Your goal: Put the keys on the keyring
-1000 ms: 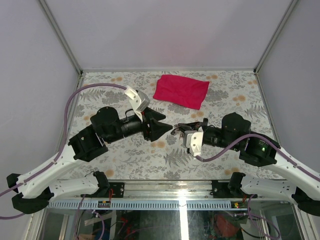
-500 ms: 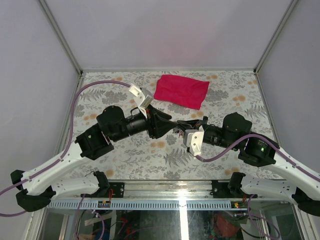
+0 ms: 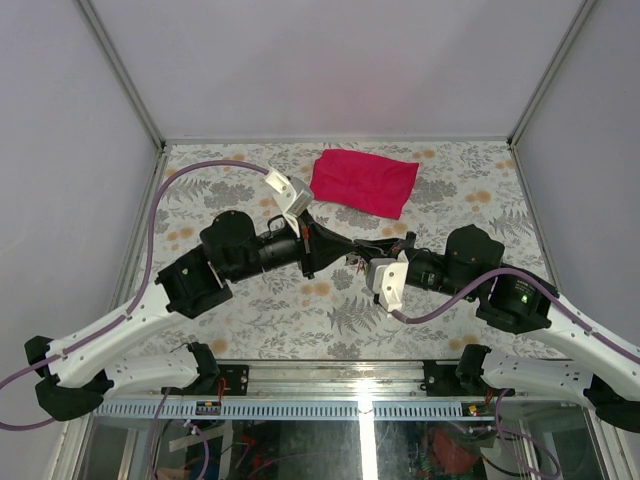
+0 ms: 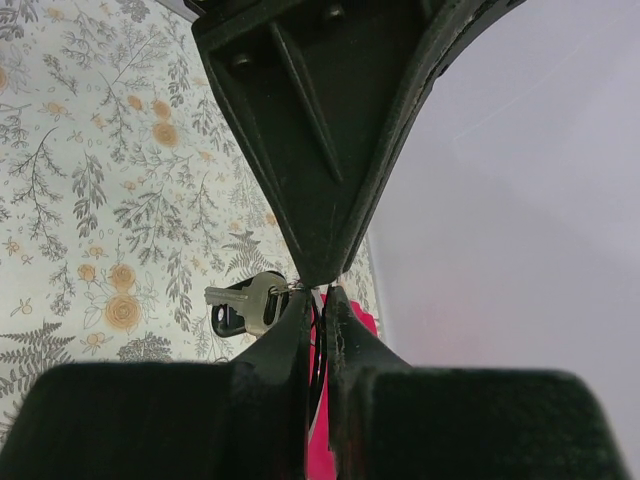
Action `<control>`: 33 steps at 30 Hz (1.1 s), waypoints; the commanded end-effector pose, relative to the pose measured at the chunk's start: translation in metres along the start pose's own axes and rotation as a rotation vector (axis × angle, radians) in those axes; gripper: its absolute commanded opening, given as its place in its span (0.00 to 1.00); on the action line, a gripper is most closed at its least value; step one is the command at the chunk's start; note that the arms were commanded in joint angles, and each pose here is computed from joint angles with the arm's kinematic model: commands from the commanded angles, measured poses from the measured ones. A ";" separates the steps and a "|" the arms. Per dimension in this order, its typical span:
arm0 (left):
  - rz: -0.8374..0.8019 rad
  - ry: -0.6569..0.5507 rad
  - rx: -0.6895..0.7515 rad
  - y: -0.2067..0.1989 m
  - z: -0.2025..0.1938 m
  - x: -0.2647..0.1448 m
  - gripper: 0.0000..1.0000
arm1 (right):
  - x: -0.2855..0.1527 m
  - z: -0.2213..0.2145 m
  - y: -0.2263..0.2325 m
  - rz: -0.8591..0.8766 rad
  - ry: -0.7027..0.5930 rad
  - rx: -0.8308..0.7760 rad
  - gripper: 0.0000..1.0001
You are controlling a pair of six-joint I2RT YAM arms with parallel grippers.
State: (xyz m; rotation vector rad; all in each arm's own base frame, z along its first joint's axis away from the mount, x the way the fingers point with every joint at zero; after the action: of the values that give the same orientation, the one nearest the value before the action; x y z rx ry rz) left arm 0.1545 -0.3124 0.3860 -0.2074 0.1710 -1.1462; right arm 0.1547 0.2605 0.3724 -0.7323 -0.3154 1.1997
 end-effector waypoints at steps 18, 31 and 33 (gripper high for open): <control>-0.020 0.005 0.109 -0.004 0.020 -0.007 0.00 | -0.039 0.038 0.003 -0.008 -0.174 0.165 0.45; -0.221 -0.001 0.257 -0.036 0.023 -0.031 0.00 | -0.052 0.003 0.002 -0.212 -0.134 0.446 0.48; -0.270 -0.004 0.280 -0.044 0.024 -0.037 0.00 | -0.052 0.000 0.005 -0.228 -0.149 0.497 0.48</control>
State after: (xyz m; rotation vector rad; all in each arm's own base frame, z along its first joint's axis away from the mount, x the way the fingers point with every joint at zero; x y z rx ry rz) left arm 0.1312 -0.3041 0.3761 0.0041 0.1604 -1.2953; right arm 0.1253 0.2163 0.3711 -0.3386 -0.2196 1.1402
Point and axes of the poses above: each gripper's point midway between its finger pads, its own x axis out along the fingers, its own y axis along the line the jaws close on, z = x × y, the point moved 1 cm from there along -x, back along the fingers, and after that the axes turned 6 degrees about x, right-handed, at the moved point
